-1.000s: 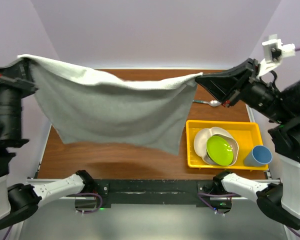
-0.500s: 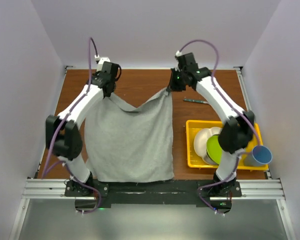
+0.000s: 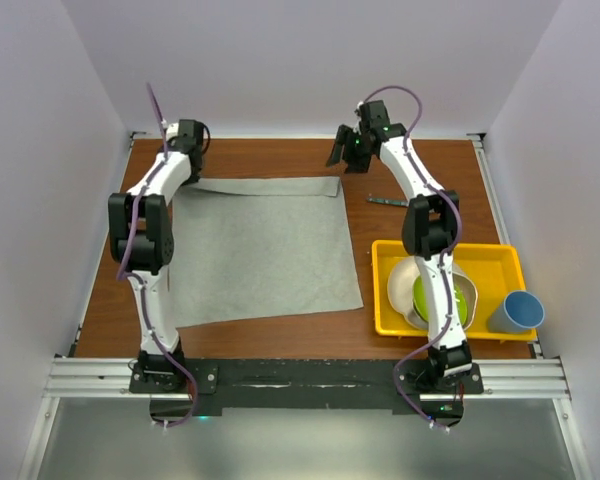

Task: Fold the napkin, place the utensils inside, and roll it up
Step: Flatten the napkin out

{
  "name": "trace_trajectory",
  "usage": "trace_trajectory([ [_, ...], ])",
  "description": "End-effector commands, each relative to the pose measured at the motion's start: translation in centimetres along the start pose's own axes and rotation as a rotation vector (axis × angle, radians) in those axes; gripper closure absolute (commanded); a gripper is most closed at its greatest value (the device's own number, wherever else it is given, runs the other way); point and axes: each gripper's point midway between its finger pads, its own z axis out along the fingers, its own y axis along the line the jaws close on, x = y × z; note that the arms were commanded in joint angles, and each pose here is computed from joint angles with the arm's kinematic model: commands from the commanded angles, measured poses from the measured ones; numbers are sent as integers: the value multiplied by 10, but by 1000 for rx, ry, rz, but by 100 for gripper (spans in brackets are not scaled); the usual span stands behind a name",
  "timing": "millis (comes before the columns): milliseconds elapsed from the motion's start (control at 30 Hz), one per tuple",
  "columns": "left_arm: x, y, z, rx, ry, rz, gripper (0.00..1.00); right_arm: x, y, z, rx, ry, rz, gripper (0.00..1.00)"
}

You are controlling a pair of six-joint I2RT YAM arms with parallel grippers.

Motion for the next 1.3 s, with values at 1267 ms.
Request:
trace_trajectory([
  [1267,218,-145,-193,885,197,106,80,43,32,12,140,-76,-231,56],
])
